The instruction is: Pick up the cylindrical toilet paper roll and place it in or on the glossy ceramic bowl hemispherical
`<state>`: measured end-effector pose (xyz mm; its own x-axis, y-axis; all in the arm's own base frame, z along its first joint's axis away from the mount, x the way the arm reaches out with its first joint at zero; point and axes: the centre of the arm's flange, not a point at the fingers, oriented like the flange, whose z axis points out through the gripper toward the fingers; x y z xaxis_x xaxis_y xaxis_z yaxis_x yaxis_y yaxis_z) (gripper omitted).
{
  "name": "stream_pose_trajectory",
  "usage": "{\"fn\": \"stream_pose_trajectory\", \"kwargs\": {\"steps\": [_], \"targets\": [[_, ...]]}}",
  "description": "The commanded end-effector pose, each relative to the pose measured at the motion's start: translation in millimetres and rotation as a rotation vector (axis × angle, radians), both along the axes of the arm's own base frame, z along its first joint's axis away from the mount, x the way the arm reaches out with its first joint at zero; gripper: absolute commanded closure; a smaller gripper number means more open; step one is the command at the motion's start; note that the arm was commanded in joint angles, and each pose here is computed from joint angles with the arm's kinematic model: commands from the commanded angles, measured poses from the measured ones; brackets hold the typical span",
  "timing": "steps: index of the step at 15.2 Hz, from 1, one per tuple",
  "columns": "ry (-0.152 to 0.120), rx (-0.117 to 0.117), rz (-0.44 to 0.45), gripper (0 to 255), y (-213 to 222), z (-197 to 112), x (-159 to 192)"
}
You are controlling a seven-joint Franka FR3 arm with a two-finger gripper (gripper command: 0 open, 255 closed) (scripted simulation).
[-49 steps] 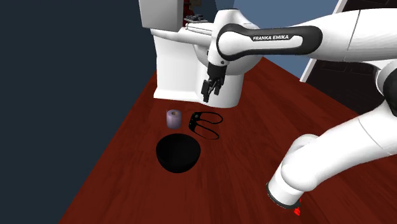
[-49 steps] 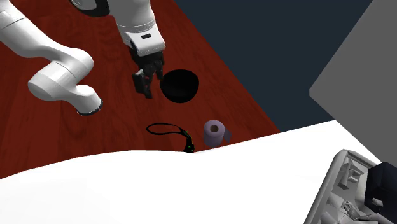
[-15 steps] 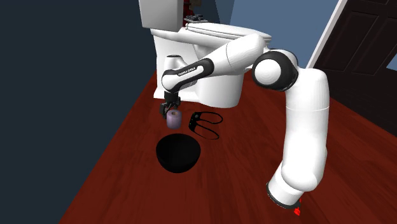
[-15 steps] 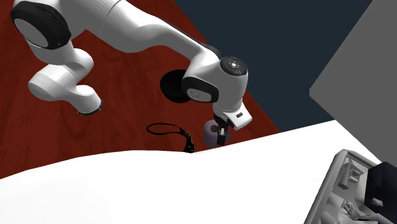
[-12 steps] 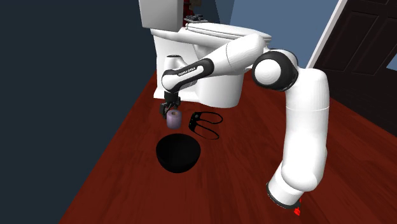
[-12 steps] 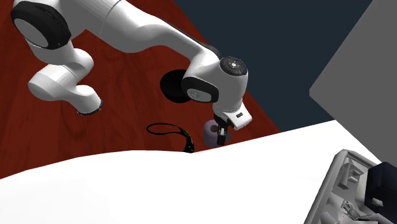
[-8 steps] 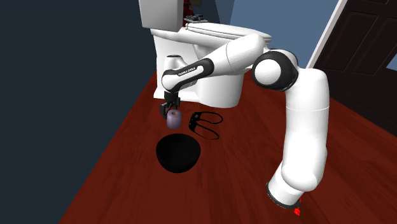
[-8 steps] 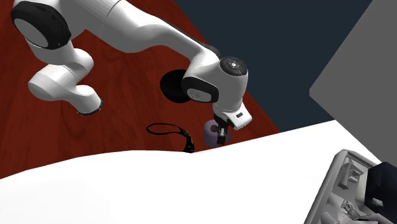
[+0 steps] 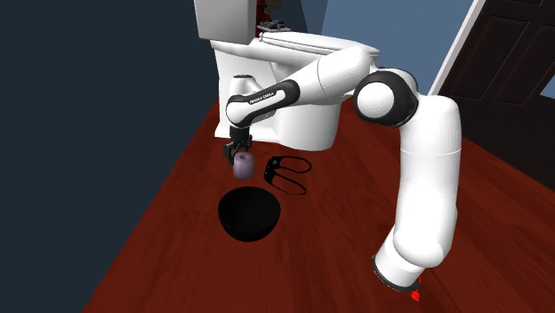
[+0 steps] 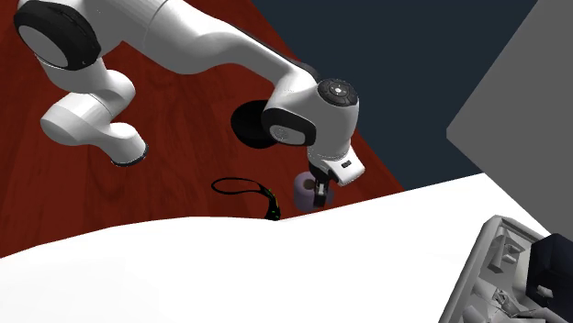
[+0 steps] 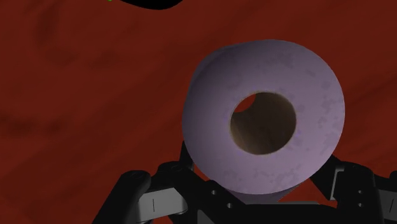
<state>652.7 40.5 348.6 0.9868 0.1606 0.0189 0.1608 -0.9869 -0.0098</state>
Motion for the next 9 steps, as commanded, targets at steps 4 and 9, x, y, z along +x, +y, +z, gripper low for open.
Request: {"fn": "stream_pose_trajectory", "kwargs": {"steps": [4, 9], "targets": [[0.000, 0.000, 0.000, 255, 0, 25, 0], [0.000, 0.000, 0.000, 255, 0, 51, 0]]}}
